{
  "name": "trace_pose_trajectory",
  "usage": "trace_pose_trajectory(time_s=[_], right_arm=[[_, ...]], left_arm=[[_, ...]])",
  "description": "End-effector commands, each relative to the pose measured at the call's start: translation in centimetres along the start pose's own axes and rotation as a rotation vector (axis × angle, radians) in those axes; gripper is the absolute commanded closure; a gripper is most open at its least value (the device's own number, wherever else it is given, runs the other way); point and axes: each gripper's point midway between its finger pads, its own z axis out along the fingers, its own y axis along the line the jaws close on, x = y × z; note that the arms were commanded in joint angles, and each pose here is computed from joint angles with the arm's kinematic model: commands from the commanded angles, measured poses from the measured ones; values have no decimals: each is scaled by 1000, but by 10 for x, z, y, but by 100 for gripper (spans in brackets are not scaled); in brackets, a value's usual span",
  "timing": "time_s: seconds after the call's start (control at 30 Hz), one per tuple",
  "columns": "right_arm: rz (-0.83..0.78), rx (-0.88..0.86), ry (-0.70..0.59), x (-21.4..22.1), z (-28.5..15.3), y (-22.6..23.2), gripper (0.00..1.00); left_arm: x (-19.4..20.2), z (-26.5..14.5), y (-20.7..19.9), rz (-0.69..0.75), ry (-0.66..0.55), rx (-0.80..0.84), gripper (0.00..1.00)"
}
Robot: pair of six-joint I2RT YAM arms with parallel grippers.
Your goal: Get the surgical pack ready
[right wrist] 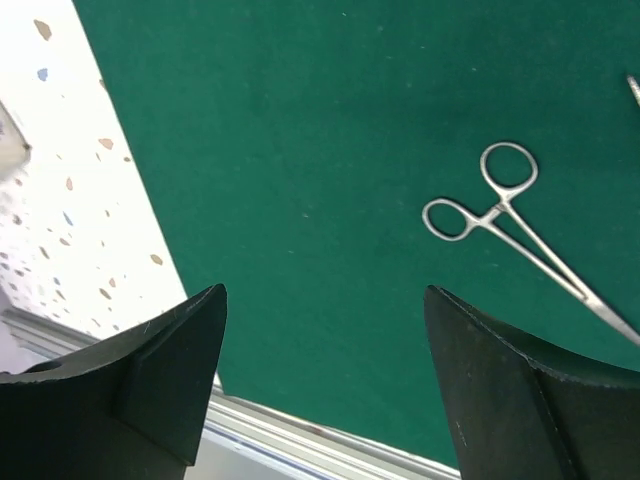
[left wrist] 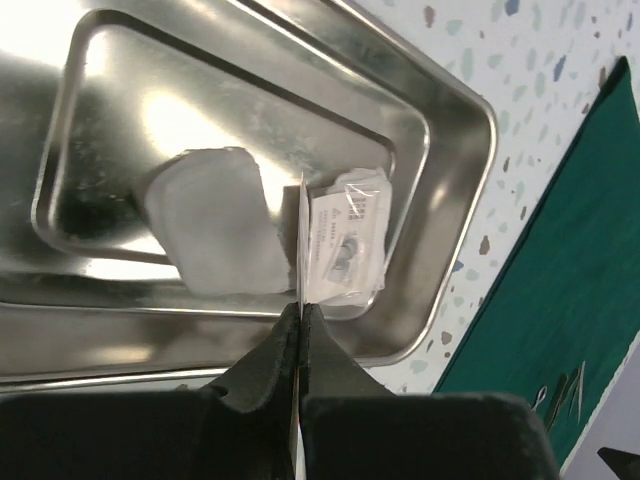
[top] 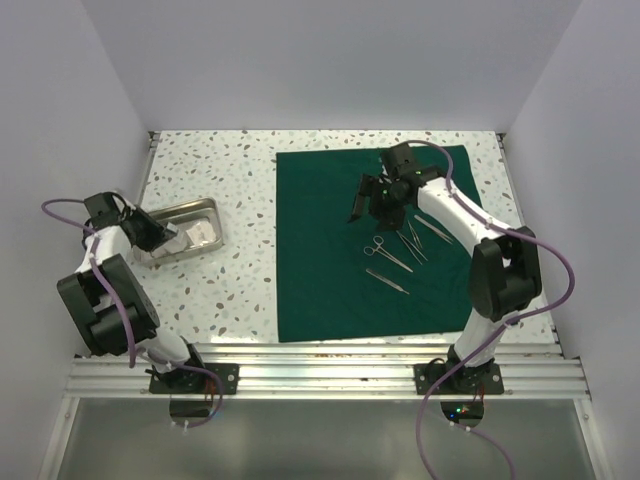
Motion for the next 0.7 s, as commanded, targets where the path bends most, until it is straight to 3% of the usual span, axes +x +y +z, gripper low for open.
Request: trace_pose_trajectory(time_s=[0.0, 0.13, 0.2, 0.27, 0.47, 0.67], right_arm=[[-102, -27, 15, 3, -15, 0, 17], [-158, 25, 39, 8, -16, -14, 17], [-194, 66, 58, 10, -18, -23, 18], [-214, 98, 81, 13, -19, -30, 22], [-291, 223, 104, 10, -9, -57, 32], [-313, 466, 79, -7, -8, -104, 38]], left_arm=[[-3, 2, 18, -5, 1, -17, 100], [-2, 5, 35, -32, 16, -76, 96], [0, 3, 43, -35, 27, -117, 85], [-1, 0, 48, -40, 30, -159, 63], [4, -7, 48, -64, 44, -186, 34], [5, -15, 23, -31, 31, -162, 31]])
